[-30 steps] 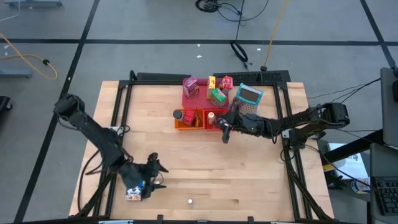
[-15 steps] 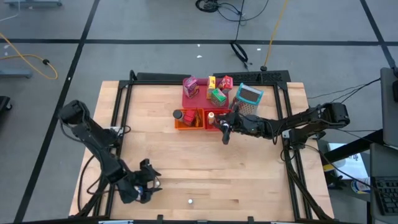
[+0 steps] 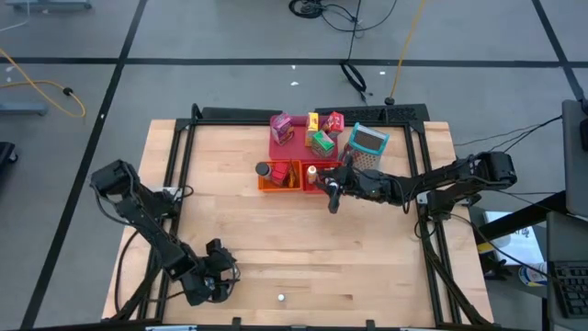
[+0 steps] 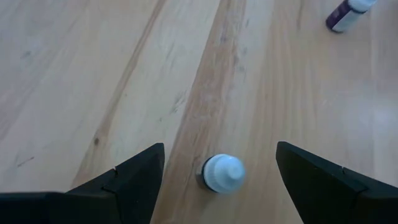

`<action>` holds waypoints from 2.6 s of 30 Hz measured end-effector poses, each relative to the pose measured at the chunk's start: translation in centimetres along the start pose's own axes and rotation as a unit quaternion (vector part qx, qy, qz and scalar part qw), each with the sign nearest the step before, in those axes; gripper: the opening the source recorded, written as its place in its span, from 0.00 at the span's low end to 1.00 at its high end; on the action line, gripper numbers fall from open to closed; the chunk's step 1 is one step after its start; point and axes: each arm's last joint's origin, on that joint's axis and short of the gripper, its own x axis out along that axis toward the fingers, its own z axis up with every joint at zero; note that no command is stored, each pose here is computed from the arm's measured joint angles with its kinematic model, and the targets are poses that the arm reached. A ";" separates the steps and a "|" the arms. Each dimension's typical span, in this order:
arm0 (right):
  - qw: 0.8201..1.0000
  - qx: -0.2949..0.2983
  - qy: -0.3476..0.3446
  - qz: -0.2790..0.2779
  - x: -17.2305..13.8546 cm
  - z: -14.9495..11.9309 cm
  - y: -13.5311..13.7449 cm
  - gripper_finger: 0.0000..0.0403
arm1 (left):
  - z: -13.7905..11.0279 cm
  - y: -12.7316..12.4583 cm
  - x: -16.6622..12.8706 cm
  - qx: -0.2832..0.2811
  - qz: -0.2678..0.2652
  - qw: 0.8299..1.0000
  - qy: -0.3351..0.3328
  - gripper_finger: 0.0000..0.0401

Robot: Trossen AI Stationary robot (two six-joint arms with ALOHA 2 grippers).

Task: Pick & Place Kitchen Items
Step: Put the green food coloring bottle into the red bin

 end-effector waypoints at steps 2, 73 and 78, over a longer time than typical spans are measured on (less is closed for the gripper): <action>1.000 -0.001 0.000 0.000 0.0 0.0 0.0 0.40 | -0.2 0.0 0.3 0.004 0.004 1.000 0.002 0.77; 1.000 -0.014 0.015 0.010 -0.2 -0.3 0.5 0.40 | 24.8 13.2 -0.9 0.042 0.001 0.982 -0.182 0.15; 1.000 -0.015 0.011 0.013 -0.2 -0.3 0.7 0.40 | 26.2 14.3 0.2 0.032 0.009 0.984 -0.174 0.16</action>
